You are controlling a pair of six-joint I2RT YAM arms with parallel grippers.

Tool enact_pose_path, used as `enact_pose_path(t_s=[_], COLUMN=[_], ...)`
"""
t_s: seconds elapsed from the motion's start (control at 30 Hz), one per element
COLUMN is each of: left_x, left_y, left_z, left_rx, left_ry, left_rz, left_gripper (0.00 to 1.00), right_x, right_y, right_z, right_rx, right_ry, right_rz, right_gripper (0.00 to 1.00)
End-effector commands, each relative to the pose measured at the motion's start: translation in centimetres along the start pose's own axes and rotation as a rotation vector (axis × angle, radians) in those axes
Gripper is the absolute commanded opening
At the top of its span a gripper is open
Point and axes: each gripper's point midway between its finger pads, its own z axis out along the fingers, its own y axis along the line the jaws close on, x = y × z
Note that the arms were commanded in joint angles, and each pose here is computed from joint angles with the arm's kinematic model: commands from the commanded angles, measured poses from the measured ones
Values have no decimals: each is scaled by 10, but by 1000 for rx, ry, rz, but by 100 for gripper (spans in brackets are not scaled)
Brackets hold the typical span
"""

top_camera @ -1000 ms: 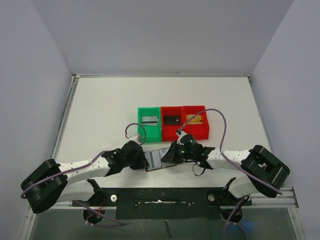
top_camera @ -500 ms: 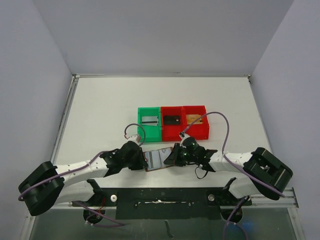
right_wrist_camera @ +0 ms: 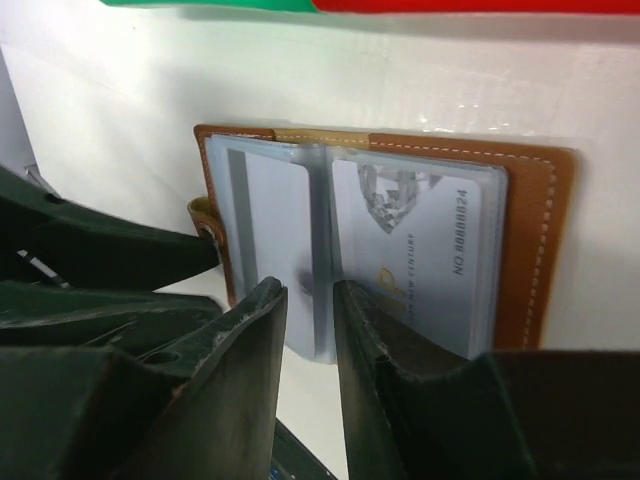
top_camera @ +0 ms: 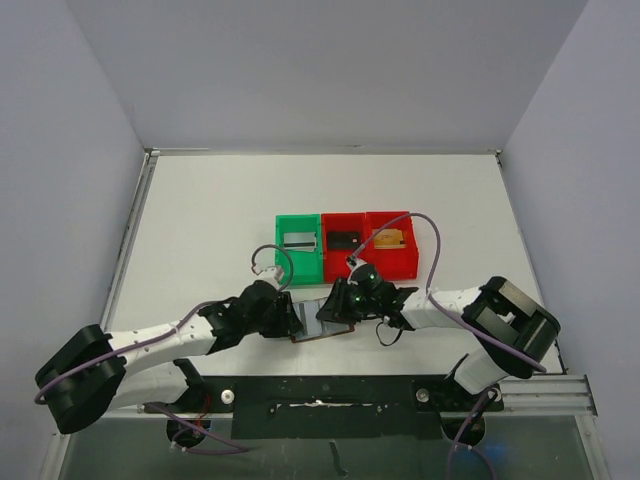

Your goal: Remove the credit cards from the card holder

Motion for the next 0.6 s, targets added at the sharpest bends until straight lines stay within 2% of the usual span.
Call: enact_pose_path(t_s=[0.0, 0.13, 0.2, 0.3, 0.43, 0.57], left_x=[-6, 5, 11, 17, 19, 20], left_y=[-2, 17, 27, 37, 42, 47], left_z=[16, 25, 24, 23, 23, 22], left_rx=[-17, -111, -152, -170, -195, -221], left_ry=[0, 45, 57, 59, 66, 74], left_rz=[39, 58, 46, 31, 35, 43], left_gripper=[35, 17, 13, 12, 10, 8], right_x=[-4, 2, 3, 2, -3, -4], right_y=[6, -2, -2, 1, 8, 21], right_z=[8, 12, 10, 5, -3, -11], right_rx=[-23, -8, -15, -39, -83, -174], right_ry=[-1, 18, 14, -7, -28, -29], right_rz=[0, 14, 21, 25, 24, 45], right_gripper=[29, 27, 19, 15, 15, 0])
